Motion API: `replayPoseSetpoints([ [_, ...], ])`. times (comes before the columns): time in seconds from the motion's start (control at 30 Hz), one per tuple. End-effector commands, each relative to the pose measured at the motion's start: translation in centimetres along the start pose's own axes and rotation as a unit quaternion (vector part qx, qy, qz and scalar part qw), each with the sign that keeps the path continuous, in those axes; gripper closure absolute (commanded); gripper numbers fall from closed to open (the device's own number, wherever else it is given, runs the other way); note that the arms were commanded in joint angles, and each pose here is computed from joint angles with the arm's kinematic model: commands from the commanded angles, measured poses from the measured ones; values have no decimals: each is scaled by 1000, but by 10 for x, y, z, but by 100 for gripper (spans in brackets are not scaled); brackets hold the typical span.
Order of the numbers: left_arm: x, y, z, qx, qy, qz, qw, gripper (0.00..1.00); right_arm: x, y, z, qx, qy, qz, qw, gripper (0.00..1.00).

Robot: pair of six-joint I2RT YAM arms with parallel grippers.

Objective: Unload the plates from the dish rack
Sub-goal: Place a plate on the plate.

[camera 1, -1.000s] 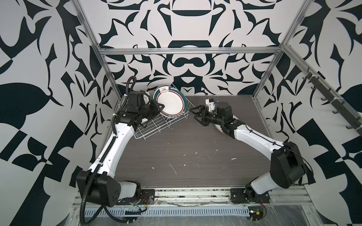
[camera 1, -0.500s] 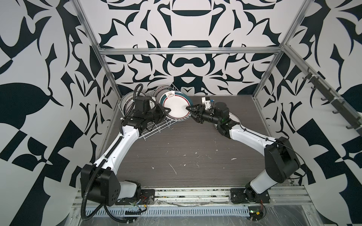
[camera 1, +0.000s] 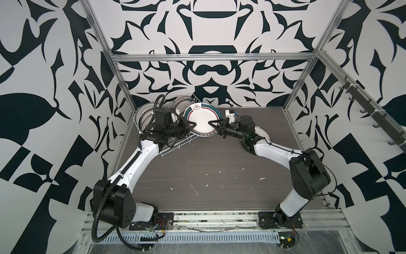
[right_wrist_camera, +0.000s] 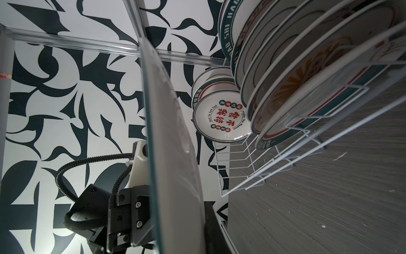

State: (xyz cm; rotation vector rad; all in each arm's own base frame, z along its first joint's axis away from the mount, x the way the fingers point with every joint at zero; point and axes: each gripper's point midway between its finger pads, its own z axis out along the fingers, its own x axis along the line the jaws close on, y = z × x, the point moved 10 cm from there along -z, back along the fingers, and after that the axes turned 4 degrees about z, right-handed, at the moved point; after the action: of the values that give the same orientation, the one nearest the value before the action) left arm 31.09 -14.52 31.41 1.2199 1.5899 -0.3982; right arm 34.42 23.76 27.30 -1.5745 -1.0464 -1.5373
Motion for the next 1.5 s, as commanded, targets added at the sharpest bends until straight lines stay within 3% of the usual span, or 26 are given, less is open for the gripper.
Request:
replayPoseSetpoints([
  [0.0, -5, -6, 5, 38, -8, 27, 999, 94, 24, -6, 0, 5, 54, -52, 997, 100],
  [0.07, -1, -8, 6, 44, 1, 28, 999, 91, 23, -6, -1, 0, 50, -52, 997, 100],
  [0.27, 2, -11, -1, 44, 44, 44, 997, 64, 23, -6, -7, -15, 8, -72, 997, 100],
  [0.53, -1, -4, -14, 28, 102, 81, 991, 51, 30, 8, -50, -73, -67, -100, 990, 100],
  [0.57, -1, -3, -15, 28, 107, 84, 990, 28, 28, 11, -58, -83, -79, -95, 989, 100],
  [0.67, 7, 5, -27, 15, 172, 81, 982, 11, 24, 19, -87, -118, -131, -98, 980, 100],
  [0.97, 34, 26, -79, -44, 364, 76, 927, 4, -6, 32, -190, -195, -274, -60, 940, 100],
  [1.13, 46, 35, -102, -70, 484, 60, 870, 1, -16, 38, -223, -189, -288, -34, 938, 100],
  [1.27, 58, 41, -119, -93, 508, 21, 856, 1, -24, 44, -237, -179, -289, -17, 940, 100],
  [1.47, 102, 56, -134, -102, 511, -53, 852, 1, -31, 52, -244, -169, -261, -16, 950, 100],
])
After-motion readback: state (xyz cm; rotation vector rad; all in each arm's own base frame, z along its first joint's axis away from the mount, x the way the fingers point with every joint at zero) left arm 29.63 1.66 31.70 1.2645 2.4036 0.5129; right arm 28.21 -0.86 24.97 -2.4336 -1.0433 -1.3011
